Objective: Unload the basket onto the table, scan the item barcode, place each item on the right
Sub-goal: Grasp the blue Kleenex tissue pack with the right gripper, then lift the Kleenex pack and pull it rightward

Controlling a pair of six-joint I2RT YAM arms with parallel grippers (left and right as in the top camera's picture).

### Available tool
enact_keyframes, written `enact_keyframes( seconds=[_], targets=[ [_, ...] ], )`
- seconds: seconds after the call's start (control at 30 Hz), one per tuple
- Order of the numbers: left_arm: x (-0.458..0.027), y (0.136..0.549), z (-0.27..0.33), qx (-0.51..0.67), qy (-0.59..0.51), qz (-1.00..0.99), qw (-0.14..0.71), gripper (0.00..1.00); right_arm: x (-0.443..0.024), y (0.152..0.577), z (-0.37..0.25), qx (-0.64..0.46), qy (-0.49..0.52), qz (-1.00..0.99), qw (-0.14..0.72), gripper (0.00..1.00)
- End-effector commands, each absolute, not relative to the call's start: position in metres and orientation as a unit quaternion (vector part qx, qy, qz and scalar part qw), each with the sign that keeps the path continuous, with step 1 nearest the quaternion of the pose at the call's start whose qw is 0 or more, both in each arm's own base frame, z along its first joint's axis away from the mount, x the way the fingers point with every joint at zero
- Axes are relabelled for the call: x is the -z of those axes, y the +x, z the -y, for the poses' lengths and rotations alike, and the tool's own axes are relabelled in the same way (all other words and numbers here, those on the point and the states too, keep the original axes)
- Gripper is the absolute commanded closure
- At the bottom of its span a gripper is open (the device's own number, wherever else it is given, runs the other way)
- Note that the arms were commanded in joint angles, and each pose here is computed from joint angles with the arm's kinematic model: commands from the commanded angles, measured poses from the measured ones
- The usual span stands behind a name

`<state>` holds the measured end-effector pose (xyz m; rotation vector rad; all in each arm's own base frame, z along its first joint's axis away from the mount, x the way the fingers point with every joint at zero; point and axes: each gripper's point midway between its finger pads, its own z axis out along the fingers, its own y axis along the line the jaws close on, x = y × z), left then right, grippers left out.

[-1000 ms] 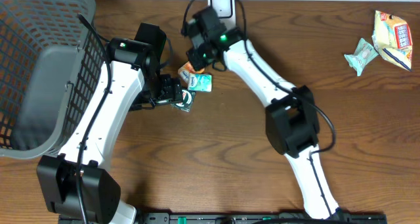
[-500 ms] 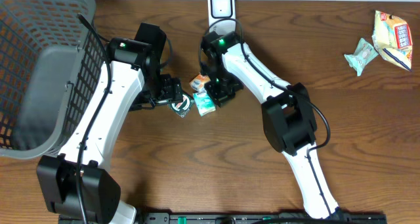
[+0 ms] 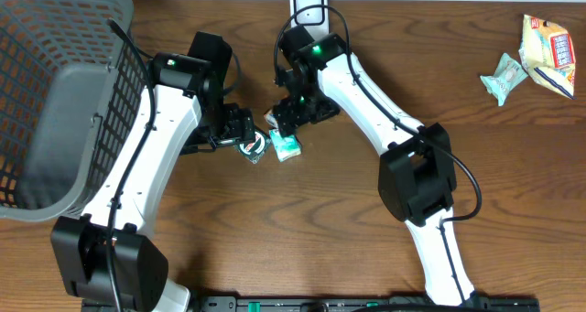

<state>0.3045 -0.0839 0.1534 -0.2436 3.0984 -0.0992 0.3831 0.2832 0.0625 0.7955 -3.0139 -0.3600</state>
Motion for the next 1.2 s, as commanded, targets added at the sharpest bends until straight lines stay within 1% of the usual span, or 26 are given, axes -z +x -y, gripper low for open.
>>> enact_keyframes(
  seconds=[0.0, 0.03, 0.1, 0.13, 0.27, 0.33, 0.37, 0.47, 0.53, 0.57, 0.7, 0.77, 0.93, 1.0, 1.03, 1.17],
  targets=[
    [-0.155, 0.305, 0.084, 0.031, -0.075, -0.997, 0.017, 0.02, -0.064, 0.38, -0.294, 0.145, 0.248, 0.958, -0.001, 0.09],
    [-0.155, 0.305, 0.084, 0.031, -0.075, -0.997, 0.017, 0.02, -0.061, 0.38, -0.296, 0.15, 0.248, 0.957, 0.0, 0.1],
    [-0.155, 0.305, 0.084, 0.031, -0.075, -0.997, 0.017, 0.02, -0.052, 0.376, -0.3, 0.167, 0.248, 0.954, 0.007, 0.15],
    [-0.155, 0.305, 0.084, 0.031, -0.075, -0.997, 0.017, 0.02, -0.044, 0.373, -0.302, 0.18, 0.246, 0.952, 0.013, 0.21],
    [-0.155, 0.306, 0.084, 0.031, -0.075, -0.997, 0.017, 0.02, -0.021, 0.364, -0.297, 0.189, 0.234, 0.953, 0.03, 0.36],
    [-0.155, 0.305, 0.084, 0.031, -0.075, -0.997, 0.017, 0.02, -0.01, 0.362, -0.293, 0.188, 0.221, 0.957, 0.036, 0.5],
    [-0.155, 0.305, 0.084, 0.031, -0.075, -0.997, 0.017, 0.02, -0.006, 0.362, -0.29, 0.187, 0.217, 0.957, 0.038, 0.61],
    [-0.155, 0.306, 0.084, 0.031, -0.075, -0.997, 0.017, 0.02, -0.003, 0.36, -0.282, 0.185, 0.208, 0.959, 0.048, 0.85],
    [-0.155, 0.305, 0.084, 0.031, -0.075, -0.997, 0.017, 0.02, -0.006, 0.36, -0.277, 0.187, 0.201, 0.96, 0.053, 0.95],
    [-0.155, 0.305, 0.084, 0.031, -0.075, -0.997, 0.017, 0.03, -0.008, 0.36, -0.276, 0.192, 0.197, 0.96, 0.057, 0.99],
    [-0.155, 0.306, 0.084, 0.031, -0.075, -0.997, 0.017, 0.02, -0.03, 0.358, -0.274, 0.243, 0.197, 0.947, 0.064, 0.99],
    [-0.155, 0.305, 0.084, 0.031, -0.075, -0.997, 0.017, 0.02, -0.05, 0.358, -0.272, 0.29, 0.211, 0.932, 0.06, 0.99],
    [-0.155, 0.305, 0.084, 0.031, -0.075, -0.997, 0.017, 0.02, -0.097, 0.361, -0.258, 0.418, 0.241, 0.875, 0.037, 0.99],
    [-0.155, 0.305, 0.084, 0.031, -0.075, -0.997, 0.017, 0.02, -0.116, 0.36, -0.25, 0.482, 0.256, 0.838, 0.021, 0.99],
    [-0.155, 0.305, 0.084, 0.031, -0.075, -0.997, 0.017, 0.02, -0.13, 0.36, -0.238, 0.531, 0.264, 0.805, -0.001, 0.99],
    [-0.155, 0.306, 0.084, 0.031, -0.075, -0.997, 0.017, 0.02, -0.131, 0.36, -0.212, 0.571, 0.241, 0.784, -0.021, 0.99]
  ],
)
